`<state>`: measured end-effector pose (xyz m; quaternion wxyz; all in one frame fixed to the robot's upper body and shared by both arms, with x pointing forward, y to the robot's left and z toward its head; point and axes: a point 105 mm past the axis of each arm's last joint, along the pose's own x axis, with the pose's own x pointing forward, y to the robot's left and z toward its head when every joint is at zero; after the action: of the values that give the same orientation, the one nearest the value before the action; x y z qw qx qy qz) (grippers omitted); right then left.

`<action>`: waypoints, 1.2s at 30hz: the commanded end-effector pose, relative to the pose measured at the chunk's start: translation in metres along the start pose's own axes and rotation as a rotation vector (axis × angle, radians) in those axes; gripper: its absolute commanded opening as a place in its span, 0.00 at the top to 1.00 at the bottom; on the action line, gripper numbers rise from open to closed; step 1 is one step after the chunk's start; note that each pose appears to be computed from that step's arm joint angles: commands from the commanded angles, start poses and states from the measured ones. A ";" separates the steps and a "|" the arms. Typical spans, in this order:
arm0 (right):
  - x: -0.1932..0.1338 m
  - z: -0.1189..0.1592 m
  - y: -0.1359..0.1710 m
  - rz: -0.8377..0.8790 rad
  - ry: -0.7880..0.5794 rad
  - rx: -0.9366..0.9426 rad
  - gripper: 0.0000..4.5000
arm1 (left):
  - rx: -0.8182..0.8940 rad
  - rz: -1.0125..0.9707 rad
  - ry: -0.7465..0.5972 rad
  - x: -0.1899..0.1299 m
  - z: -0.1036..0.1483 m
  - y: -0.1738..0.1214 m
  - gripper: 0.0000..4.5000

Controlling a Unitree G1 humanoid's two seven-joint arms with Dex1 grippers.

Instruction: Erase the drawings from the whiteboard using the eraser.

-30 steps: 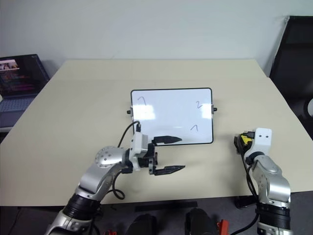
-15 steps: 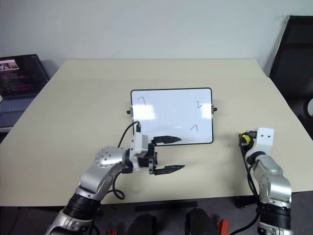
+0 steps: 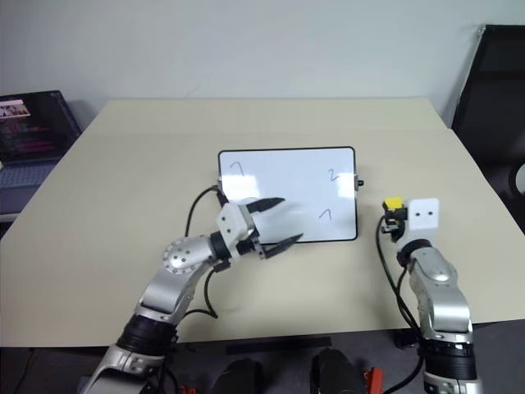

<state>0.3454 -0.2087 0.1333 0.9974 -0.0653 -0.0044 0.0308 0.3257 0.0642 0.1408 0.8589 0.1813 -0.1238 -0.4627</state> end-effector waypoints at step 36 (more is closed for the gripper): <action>0.052 0.046 0.088 0.200 -0.172 0.041 0.74 | 0.069 0.078 0.056 0.014 -0.009 0.026 0.00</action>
<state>0.3952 -0.1141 0.1684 0.9873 -0.0342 -0.0836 0.1305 0.3579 0.0691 0.1288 0.8773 0.2123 -0.0934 -0.4202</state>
